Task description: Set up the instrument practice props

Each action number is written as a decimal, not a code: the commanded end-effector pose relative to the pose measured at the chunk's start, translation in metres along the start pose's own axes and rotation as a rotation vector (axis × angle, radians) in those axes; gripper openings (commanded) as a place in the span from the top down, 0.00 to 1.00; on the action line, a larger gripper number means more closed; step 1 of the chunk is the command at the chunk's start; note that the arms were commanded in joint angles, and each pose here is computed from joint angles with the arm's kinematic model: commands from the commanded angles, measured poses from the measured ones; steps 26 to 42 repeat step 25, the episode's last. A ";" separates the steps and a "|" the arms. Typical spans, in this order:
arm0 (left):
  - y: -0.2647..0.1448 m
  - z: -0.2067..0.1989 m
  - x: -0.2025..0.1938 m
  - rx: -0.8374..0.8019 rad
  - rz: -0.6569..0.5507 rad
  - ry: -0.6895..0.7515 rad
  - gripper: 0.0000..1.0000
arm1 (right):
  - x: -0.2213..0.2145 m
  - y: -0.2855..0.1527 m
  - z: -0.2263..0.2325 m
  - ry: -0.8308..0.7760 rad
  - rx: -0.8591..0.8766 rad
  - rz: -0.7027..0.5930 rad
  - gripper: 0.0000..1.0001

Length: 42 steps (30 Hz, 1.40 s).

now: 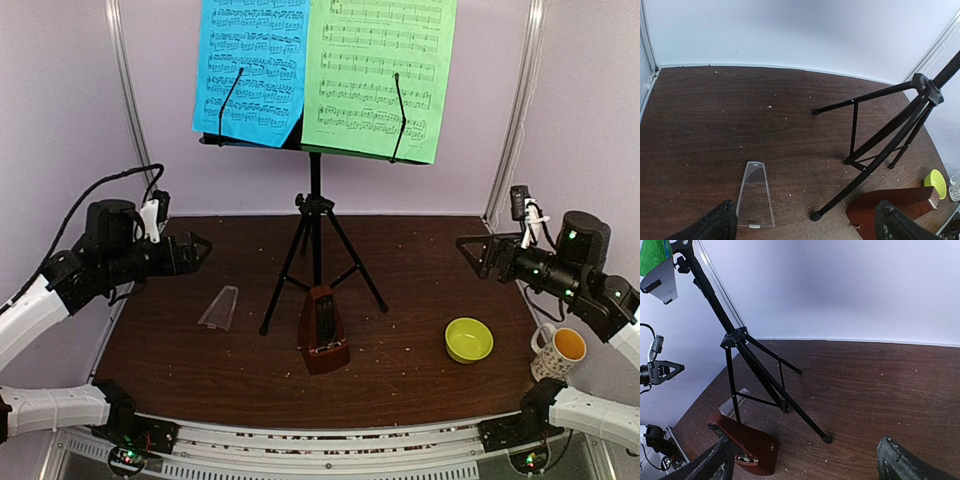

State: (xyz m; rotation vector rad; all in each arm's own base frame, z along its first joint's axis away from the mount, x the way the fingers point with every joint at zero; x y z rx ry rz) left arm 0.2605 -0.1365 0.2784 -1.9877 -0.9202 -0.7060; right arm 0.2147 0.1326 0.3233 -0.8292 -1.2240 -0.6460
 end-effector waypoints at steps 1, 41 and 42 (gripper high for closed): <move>-0.002 0.016 -0.004 0.058 -0.037 -0.077 0.02 | 0.000 -0.004 -0.001 0.043 0.000 -0.043 0.00; 0.007 0.034 -0.020 0.124 -0.017 -0.108 0.02 | -0.032 0.012 -0.008 0.118 0.010 -0.023 0.00; 0.007 0.034 -0.020 0.124 -0.017 -0.108 0.02 | -0.032 0.012 -0.008 0.118 0.010 -0.023 0.00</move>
Point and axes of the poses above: each gripper's point midway between its finger pads, its own y axis out along the fingers, its own z axis along the line the jaws close on, x = y × z, the point moved 3 cm from there along -y, back along the fingers, and after that the axes turned 12 degrees about -y, right-handed, at the moved point
